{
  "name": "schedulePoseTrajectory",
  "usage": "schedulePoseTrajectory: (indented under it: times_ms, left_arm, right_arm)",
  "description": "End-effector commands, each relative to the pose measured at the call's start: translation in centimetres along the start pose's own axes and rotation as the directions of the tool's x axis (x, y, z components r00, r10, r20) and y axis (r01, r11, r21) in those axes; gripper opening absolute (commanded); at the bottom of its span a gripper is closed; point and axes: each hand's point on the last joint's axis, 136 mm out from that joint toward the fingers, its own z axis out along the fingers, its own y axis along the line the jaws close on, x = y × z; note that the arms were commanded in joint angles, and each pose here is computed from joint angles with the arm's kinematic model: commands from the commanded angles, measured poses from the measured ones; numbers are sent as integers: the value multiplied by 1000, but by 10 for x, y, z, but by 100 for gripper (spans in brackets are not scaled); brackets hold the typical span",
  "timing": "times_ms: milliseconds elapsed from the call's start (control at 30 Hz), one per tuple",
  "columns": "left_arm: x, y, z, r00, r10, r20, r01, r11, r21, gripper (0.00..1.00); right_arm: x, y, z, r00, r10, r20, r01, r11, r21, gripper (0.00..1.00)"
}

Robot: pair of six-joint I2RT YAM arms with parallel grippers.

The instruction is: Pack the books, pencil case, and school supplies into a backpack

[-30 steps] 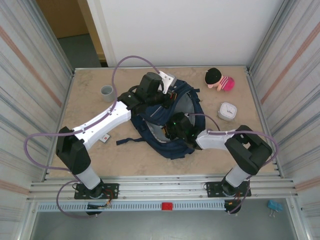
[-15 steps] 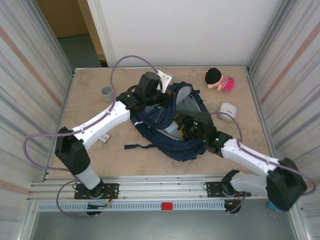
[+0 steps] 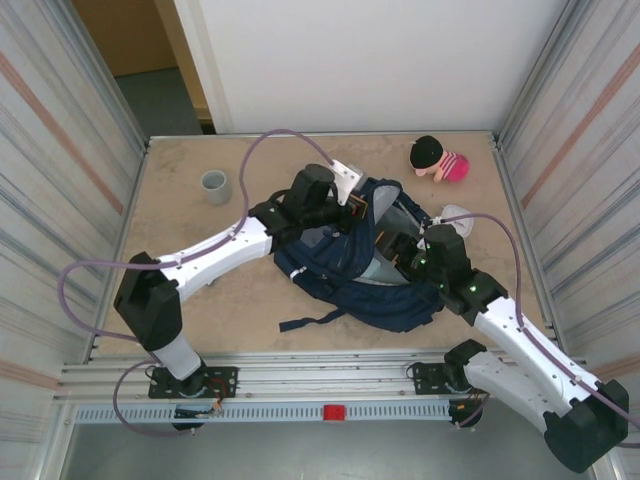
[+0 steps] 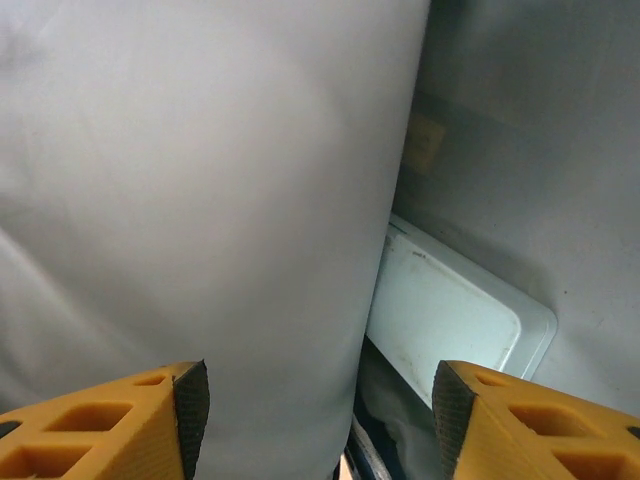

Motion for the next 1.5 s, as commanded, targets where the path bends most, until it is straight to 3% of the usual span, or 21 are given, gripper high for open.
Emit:
schedulePoseTrajectory:
  times_ms: [0,200,567,767,933,1067,1333,1467]
  left_arm:
    - [34,13,17,996,15,-90,-18,999,-33,0]
    - [21,1,14,999,27,-42,-26,999,25,0]
    - [-7,53,-33,994,112,18,-107,979,-174,0]
    - [-15,67,-45,981,192,-10,-189,954,-231,0]
    - [-17,44,-35,970,243,11,-238,958,-162,0]
    - [1,10,-10,952,305,-11,-305,951,-56,0]
    - [72,-48,43,943,302,-140,-290,951,105,2]
    - [102,-66,61,942,271,-195,-246,958,147,13]
  right_arm:
    - [1,3,-2,996,-88,-19,88,996,-18,62]
    - [0,2,12,995,-89,-37,88,996,-19,62]
    - [-7,3,44,996,-80,-40,79,996,-30,57]
    - [-25,13,19,988,-155,8,156,988,-15,59]
    - [-42,8,-8,986,-156,58,156,988,1,61]
    - [-50,6,-28,982,-164,93,163,987,14,61]
    - [-57,-15,-55,964,-206,167,185,974,133,61]
    - [-58,-20,-63,957,-211,201,183,972,146,60]
